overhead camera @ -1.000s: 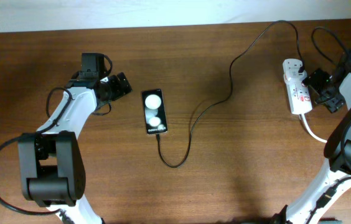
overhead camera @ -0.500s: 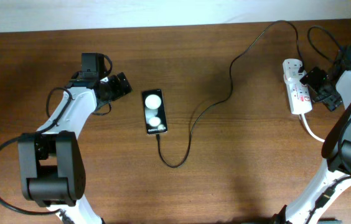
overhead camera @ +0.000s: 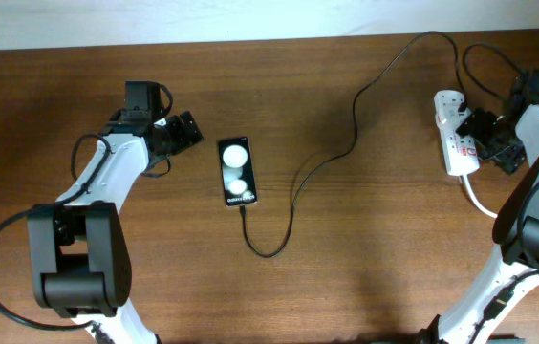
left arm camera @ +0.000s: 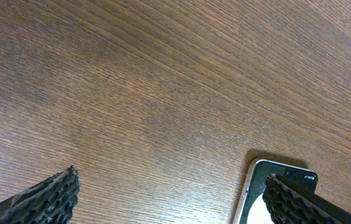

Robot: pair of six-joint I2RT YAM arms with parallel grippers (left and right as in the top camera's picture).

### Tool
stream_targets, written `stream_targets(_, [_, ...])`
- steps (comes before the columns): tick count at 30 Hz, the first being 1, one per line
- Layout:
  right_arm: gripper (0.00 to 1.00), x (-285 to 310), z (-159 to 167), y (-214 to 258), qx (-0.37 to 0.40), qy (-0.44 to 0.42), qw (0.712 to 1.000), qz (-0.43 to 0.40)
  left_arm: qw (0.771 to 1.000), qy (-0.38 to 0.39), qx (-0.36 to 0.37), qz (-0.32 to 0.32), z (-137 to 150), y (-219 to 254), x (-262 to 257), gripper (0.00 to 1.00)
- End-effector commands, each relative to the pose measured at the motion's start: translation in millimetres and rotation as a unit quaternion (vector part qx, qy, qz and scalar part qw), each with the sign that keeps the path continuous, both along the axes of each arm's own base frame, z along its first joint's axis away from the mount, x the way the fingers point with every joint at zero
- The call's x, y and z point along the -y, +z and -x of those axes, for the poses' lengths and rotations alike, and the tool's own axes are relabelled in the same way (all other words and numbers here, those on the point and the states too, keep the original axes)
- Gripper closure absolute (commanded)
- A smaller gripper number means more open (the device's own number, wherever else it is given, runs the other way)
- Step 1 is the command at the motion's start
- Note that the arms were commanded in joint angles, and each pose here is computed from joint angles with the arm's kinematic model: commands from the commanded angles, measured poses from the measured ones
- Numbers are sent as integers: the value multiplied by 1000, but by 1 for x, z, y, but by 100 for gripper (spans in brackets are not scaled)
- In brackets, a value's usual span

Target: Plug charger to phone and switch on socket

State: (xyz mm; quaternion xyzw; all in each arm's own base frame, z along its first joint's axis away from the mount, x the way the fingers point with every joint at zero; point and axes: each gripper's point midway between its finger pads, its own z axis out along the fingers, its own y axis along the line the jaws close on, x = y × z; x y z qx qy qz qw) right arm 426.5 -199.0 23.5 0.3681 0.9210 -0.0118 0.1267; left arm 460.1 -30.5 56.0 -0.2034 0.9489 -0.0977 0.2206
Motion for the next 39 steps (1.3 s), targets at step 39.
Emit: stream_targets(39, [1,-28,7,-12,-22,126,991,-25,1000,0,16,1,-5,13,-2,1])
